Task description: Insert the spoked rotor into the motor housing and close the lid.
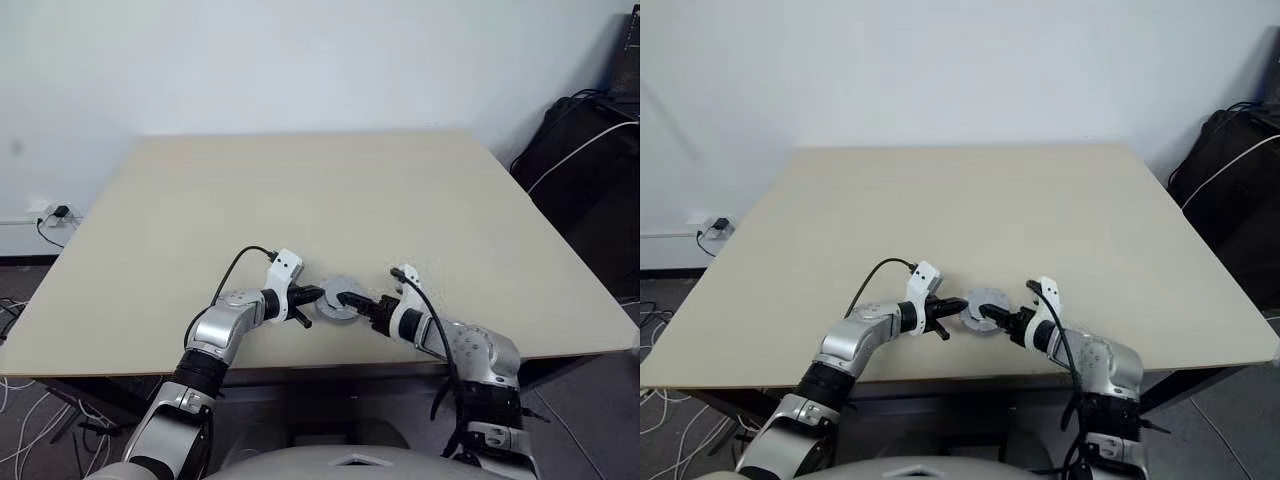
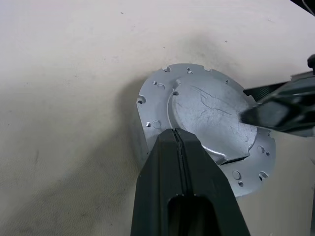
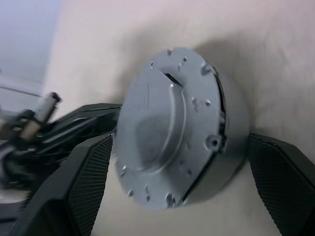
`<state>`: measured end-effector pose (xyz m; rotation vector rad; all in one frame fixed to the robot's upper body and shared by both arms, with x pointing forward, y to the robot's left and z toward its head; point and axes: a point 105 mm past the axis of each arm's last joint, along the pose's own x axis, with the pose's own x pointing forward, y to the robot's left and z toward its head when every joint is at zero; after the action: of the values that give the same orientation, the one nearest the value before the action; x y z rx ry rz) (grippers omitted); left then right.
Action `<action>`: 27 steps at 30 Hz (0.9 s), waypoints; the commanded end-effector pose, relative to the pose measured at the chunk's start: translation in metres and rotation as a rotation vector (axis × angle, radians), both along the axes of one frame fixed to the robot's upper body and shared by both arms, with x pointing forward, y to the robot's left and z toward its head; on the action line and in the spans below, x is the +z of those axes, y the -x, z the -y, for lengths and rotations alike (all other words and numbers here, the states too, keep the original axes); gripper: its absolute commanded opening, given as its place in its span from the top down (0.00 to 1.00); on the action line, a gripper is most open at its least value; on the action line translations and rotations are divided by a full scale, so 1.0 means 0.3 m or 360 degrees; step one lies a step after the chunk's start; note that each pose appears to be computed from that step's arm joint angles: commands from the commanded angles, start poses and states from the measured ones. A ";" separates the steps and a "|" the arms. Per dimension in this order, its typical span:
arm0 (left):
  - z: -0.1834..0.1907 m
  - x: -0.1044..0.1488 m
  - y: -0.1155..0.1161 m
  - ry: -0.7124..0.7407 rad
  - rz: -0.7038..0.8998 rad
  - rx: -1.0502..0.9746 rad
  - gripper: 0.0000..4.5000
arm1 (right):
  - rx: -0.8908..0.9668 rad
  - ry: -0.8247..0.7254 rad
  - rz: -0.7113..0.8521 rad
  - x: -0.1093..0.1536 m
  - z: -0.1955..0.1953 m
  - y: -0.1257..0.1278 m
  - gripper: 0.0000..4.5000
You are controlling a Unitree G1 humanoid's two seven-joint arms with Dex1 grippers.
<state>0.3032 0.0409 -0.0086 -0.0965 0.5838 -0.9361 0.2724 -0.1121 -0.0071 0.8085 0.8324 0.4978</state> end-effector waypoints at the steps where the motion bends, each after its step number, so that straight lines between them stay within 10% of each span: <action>1: 0.037 -0.034 0.042 -0.0013 -0.0073 -0.0078 1.00 | 0.0060 -0.0275 -0.0015 0.045 -0.055 0.011 0.00; 27: 0.031 -0.036 0.040 -0.0015 -0.0071 -0.0081 1.00 | -0.0030 -0.0724 0.0005 0.122 -0.177 0.002 0.00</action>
<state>0.3067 0.0515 -0.0098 -0.0792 0.5834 -0.9029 0.2647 -0.0962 -0.0043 1.1704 0.8094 0.4920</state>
